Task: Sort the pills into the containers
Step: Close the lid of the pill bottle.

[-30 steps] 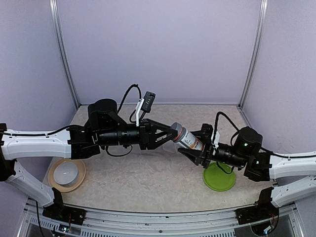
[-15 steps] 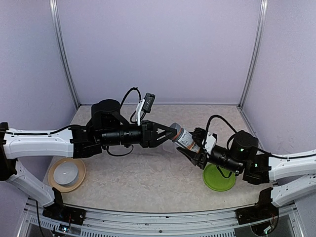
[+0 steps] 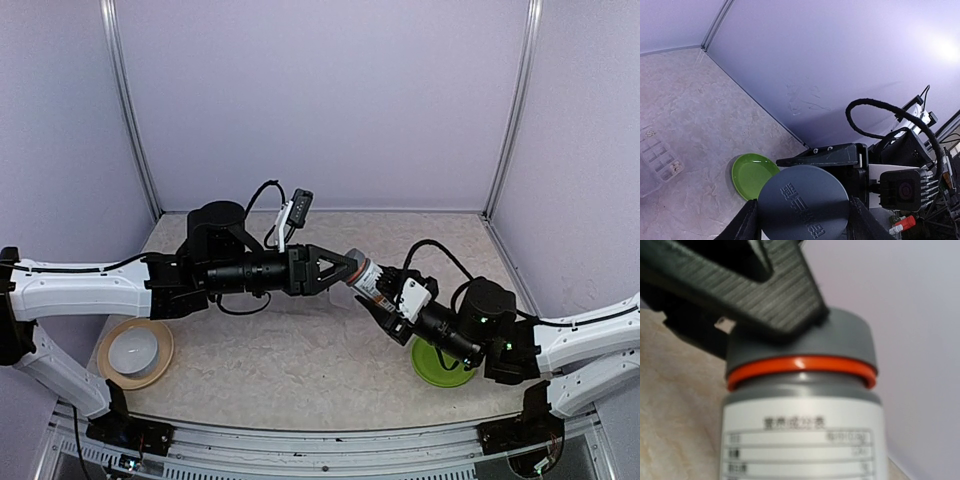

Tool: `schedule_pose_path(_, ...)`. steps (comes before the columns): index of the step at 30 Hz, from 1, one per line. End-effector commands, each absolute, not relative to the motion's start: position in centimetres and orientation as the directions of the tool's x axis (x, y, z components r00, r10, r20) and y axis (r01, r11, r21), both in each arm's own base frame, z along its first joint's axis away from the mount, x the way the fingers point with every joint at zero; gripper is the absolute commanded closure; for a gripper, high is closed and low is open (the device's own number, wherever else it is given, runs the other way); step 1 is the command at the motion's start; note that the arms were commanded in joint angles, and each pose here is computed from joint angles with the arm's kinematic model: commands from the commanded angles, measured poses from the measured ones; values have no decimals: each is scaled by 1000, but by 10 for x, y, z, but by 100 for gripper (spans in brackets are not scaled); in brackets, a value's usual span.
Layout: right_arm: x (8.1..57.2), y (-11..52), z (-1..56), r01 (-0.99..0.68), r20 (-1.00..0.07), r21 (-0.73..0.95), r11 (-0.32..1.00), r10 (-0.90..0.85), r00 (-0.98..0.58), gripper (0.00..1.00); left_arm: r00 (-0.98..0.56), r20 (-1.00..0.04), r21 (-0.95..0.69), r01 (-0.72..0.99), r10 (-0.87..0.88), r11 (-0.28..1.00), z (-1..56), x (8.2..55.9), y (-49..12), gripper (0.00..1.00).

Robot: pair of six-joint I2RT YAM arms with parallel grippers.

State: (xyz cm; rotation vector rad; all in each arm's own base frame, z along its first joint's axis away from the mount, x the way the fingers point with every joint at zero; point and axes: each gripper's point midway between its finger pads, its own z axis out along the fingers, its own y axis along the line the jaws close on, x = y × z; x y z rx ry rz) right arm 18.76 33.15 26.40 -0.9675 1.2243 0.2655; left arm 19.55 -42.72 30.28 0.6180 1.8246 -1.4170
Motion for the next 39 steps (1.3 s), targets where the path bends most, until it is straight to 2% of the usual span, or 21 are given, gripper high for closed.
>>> schedule_pose_path(1, 170, 341, 297, -676, -882, -455, 580, -192, 430, 100, -598, -801, -593, 783, -36, 191, 304, 181, -435, 55)
schedule_pose_path(12, 154, 349, 292, -786, -923, -381, 487, -155, 351, 100, -460, -887, -450, 881, 41, 149, 305, 169, -433, 55)
schedule_pose_path(19, 140, 348, 296, -856, -960, -274, 439, -75, 269, 100, -369, -928, -362, 926, 53, 111, 308, 159, -428, 58)
schedule_pose_path(22, 129, 347, 300, -891, -972, -224, 394, -30, 231, 100, -318, -947, -313, 946, 54, 86, 309, 153, -423, 61)
schedule_pose_path(29, 109, 348, 305, -953, -994, -91, 288, 32, 105, 100, -213, -975, -211, 977, 61, 26, 317, 137, -416, 61)
schedule_pose_path(34, 93, 348, 312, -981, -996, -2, 194, 84, 19, 99, -165, -984, -167, 985, 70, -31, 319, 125, -416, 59)
schedule_pose_path(39, 81, 346, 319, -991, -991, 40, 125, 129, -24, 99, -119, -990, -124, 990, 69, -65, 322, 117, -413, 52)
